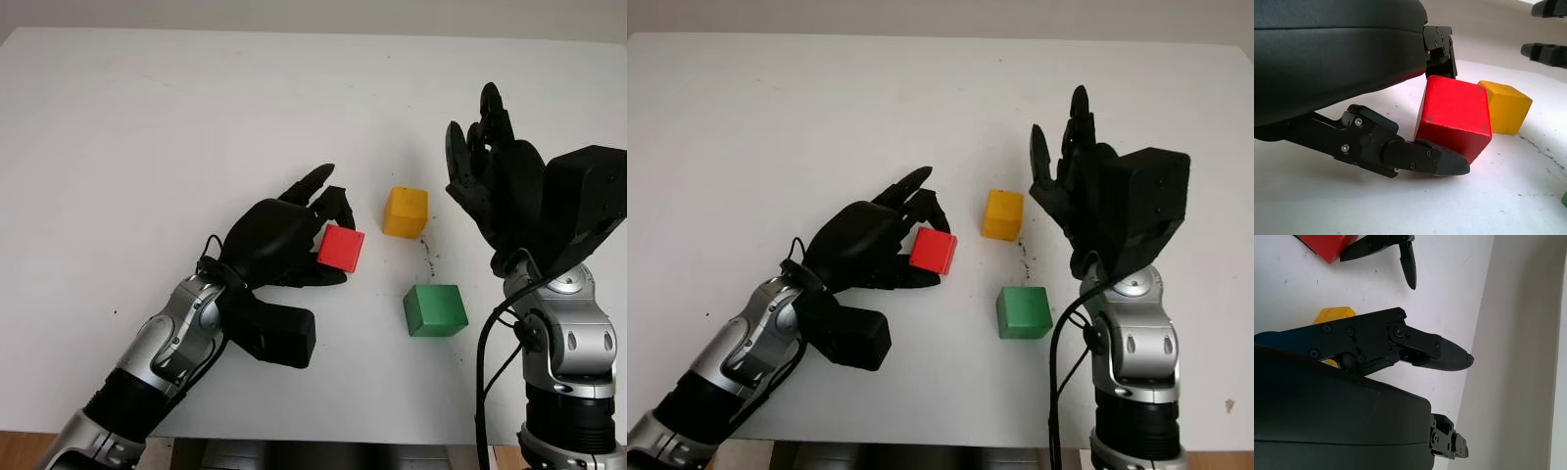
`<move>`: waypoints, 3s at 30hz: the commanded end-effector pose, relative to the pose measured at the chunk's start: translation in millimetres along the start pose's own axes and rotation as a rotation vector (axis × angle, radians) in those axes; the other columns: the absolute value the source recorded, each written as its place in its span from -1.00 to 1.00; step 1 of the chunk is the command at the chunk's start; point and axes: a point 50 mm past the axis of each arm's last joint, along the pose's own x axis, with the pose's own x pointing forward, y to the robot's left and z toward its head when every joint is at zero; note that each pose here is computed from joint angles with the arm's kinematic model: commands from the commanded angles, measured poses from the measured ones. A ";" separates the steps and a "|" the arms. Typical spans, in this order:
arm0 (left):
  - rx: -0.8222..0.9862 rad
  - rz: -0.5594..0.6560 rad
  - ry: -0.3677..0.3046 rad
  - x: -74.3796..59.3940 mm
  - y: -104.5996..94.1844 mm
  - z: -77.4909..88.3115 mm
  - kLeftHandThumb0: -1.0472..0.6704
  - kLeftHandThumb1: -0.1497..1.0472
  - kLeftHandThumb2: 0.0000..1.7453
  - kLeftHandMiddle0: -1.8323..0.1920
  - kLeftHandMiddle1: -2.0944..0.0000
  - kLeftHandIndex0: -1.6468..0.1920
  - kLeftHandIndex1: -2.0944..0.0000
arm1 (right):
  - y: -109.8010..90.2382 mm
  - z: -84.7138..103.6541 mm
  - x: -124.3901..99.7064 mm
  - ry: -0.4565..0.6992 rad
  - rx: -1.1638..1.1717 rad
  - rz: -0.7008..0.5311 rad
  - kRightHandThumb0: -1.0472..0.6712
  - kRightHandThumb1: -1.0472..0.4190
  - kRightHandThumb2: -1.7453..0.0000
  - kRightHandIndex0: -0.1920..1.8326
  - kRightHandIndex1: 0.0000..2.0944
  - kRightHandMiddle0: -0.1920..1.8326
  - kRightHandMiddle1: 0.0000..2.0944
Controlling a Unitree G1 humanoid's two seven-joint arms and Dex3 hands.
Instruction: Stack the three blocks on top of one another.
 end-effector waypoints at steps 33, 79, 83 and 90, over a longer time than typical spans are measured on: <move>0.137 -0.111 0.152 -10.7 14.6 -3.0 -0.45 1.00 -0.70 0.87 0.96 0.87 -0.71 | -2.7 -0.9 -1.8 -0.008 0.004 0.002 -0.43 -1.00 0.30 -1.00 -1.00 -1.00 -1.00; -0.753 0.536 0.239 -38.9 61.8 -65.7 -0.78 1.00 -0.20 1.00 1.00 1.00 1.00 | -18.2 16.6 1.6 -0.061 -0.163 -0.035 -0.47 -1.00 0.64 -1.00 -1.00 -0.92 -0.95; -0.799 0.554 0.296 -43.3 56.5 -82.2 -0.82 1.00 -0.28 0.99 0.97 0.98 0.98 | -24.7 22.9 2.1 -0.074 -0.261 -0.049 -0.50 -0.99 0.86 -0.96 -0.97 -0.81 -0.92; -0.850 0.559 0.359 -51.0 48.9 -98.0 -0.78 1.00 -0.33 0.99 0.95 0.97 0.96 | -33.9 38.0 7.6 -0.072 -0.564 0.059 -0.51 -0.90 0.94 -0.87 -0.93 -0.72 -0.89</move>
